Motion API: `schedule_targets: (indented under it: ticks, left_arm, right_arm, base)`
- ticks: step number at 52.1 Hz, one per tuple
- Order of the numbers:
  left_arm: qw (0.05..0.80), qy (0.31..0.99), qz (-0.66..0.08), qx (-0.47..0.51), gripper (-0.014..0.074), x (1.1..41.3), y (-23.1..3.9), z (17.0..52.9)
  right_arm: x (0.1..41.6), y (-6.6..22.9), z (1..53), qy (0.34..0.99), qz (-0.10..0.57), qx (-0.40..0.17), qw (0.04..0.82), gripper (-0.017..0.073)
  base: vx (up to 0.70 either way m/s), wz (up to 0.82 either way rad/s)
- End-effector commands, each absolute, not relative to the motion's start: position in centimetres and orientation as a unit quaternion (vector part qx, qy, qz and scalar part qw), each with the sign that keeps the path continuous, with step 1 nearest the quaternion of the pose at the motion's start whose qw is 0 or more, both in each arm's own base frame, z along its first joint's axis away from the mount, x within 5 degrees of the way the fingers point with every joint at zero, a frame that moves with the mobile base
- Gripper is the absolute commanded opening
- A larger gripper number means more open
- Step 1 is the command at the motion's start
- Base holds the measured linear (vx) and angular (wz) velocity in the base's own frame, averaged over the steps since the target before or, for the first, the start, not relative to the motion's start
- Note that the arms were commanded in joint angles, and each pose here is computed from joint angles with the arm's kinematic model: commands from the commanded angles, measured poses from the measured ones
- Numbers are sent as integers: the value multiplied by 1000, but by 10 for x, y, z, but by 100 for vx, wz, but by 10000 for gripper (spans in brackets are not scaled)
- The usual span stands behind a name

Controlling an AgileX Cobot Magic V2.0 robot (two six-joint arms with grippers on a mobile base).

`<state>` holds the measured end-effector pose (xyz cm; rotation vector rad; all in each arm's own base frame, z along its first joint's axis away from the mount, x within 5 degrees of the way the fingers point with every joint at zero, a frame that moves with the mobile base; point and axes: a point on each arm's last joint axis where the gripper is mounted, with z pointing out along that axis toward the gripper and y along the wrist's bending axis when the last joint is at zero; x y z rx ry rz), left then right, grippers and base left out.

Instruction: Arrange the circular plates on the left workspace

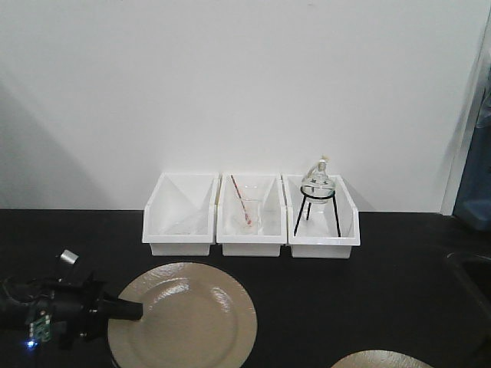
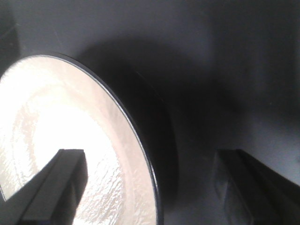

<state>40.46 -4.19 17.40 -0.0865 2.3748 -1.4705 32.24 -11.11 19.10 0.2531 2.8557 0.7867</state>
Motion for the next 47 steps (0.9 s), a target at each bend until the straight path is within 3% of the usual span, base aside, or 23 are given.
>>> schedule_targets:
  ticks: [1,13,36,41,47]
  left_arm:
    - [199,792,-576,-16,-3,415,-59,214]
    - [184,776,-602,-36,-3,449,-84,193]
    - [152,786,-596,-55,6,465,-118,165]
    - [147,789,-594,-54,38,464,-119,160]
    - [151,794,-589,-22,139,461,-123,159]
  right_arm:
    - [323,-111,213,955,264,77,114,592]
    - [322,-112,213,958,257,71,110,592]
    - [323,-113,208,960,253,69,101,592]
    - [324,-112,201,956,269,74,88,592]
    - [327,-110,194,950,294,71,84,592]
  base:
    - [0,0]
    - [0,0]
    - [0,0]
    - [0,0]
    - [0,0]
